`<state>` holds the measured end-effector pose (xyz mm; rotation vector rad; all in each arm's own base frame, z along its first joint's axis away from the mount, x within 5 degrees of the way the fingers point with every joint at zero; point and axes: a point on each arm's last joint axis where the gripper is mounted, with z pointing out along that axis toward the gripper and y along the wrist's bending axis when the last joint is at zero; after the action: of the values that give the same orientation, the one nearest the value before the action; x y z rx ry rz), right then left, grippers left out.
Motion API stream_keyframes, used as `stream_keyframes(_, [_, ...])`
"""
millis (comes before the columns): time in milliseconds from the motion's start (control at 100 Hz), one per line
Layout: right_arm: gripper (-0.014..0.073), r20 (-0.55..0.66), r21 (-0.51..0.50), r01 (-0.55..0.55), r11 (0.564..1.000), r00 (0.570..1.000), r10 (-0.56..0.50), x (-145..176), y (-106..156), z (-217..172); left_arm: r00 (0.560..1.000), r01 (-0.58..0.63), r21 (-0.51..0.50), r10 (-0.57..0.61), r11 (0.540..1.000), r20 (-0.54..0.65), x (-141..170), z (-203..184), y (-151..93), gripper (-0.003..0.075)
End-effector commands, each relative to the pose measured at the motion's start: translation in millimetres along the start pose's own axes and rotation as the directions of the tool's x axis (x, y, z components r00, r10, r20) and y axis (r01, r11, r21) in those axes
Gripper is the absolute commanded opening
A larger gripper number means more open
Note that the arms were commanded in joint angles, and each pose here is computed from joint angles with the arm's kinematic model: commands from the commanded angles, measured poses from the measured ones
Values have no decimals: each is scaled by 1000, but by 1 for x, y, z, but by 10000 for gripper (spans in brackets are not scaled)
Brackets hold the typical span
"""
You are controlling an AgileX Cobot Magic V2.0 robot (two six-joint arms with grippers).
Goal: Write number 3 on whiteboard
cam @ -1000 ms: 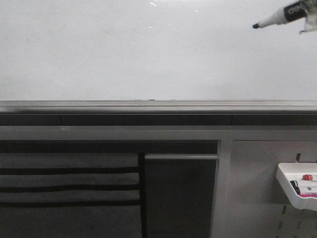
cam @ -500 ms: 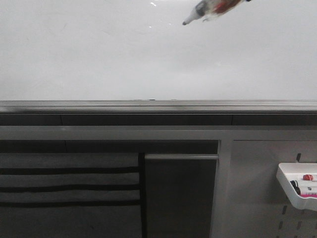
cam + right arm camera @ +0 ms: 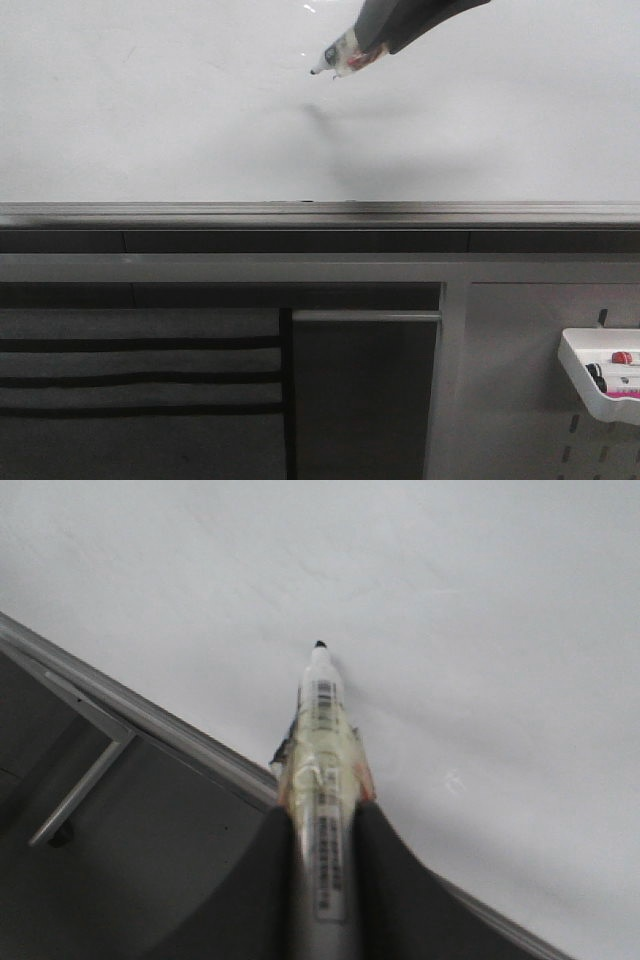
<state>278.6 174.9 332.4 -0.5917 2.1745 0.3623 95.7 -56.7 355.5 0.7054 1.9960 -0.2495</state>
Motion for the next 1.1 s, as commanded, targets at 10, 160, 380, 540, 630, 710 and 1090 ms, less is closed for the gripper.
stream_keyframes(10, [-57,137,20,28,999,990,-31,-21,-2,-12,995,21,-12,-19,1000,103,-14,-6,2,439])
stream_keyframes(160, [-57,110,34,48,998,993,-51,-18,-4,-1,995,21,-12,-19,1000,103,-14,-6,2,439])
stream_keyframes(380, [-57,86,72,42,997,995,-48,-15,-18,2,995,21,-12,-19,1000,103,-14,-6,2,439])
stream_keyframes(540, [-57,42,107,13,994,999,-17,-12,-33,-6,995,21,-12,-19,1000,103,-14,-6,2,439])
stream_keyframes(630, [-57,-28,105,9,994,1000,-6,-6,-34,-9,995,21,-12,-19,1000,103,-14,-6,2,439])
stream_keyframes(710, [-57,-67,85,5,996,998,1,-1,-29,-5,995,21,-12,-19,1000,103,-14,-6,2,439])
stream_keyframes(1090, [-57,-50,80,12,997,999,-8,-3,-27,13,995,21,-12,-19,1000,103,-14,-6,2,439])
